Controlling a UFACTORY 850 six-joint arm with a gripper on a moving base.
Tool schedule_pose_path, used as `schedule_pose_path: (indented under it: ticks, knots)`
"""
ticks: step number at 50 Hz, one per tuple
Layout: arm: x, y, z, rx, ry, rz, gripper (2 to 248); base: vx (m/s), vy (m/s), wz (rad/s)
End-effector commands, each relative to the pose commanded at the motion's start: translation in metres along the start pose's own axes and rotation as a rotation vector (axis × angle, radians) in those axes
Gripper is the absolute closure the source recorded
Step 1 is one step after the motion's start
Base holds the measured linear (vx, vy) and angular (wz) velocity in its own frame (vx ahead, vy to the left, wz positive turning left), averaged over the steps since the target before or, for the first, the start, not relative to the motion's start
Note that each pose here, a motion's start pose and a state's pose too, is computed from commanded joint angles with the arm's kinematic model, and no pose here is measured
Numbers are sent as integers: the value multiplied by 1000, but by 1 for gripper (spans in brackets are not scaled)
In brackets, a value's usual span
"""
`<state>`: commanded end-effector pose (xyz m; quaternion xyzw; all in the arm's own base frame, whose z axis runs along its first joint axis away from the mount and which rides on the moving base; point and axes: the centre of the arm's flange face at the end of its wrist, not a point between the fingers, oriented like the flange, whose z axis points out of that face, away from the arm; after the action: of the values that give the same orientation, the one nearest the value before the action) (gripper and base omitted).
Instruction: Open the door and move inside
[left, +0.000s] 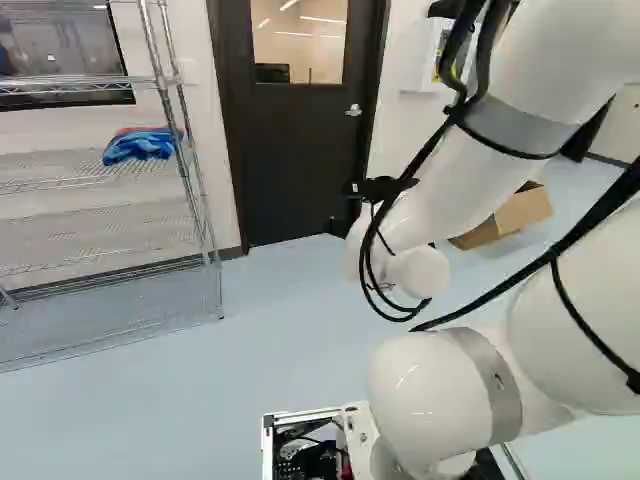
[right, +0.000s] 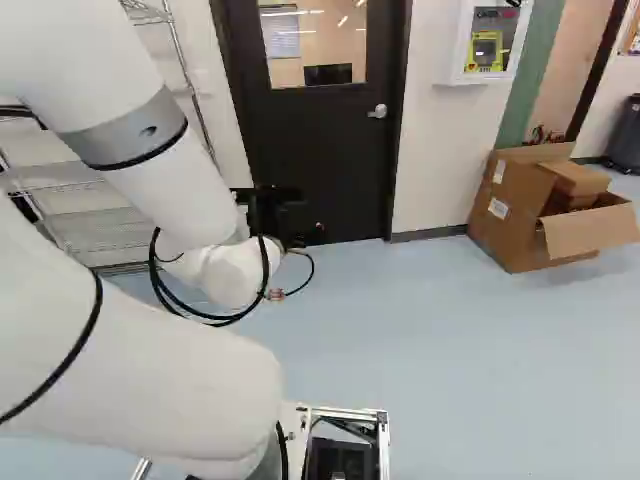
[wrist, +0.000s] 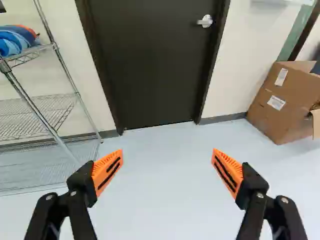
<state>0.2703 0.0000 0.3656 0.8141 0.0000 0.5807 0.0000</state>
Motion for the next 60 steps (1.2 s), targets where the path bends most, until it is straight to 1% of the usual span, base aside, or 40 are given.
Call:
schedule_pose_path:
  ticks: [11, 26, 36, 60]
  knots:
    - [0, 0, 0, 0, 0, 0, 3, 42, -47, -28]
    - [0, 0, 0, 0, 0, 0, 3, 111, -1, -9]
    - [0, 0, 0, 0, 0, 0, 3, 143, -10, 0]
    - [0, 0, 0, 0, 0, 0, 3, 181, -36, -6]
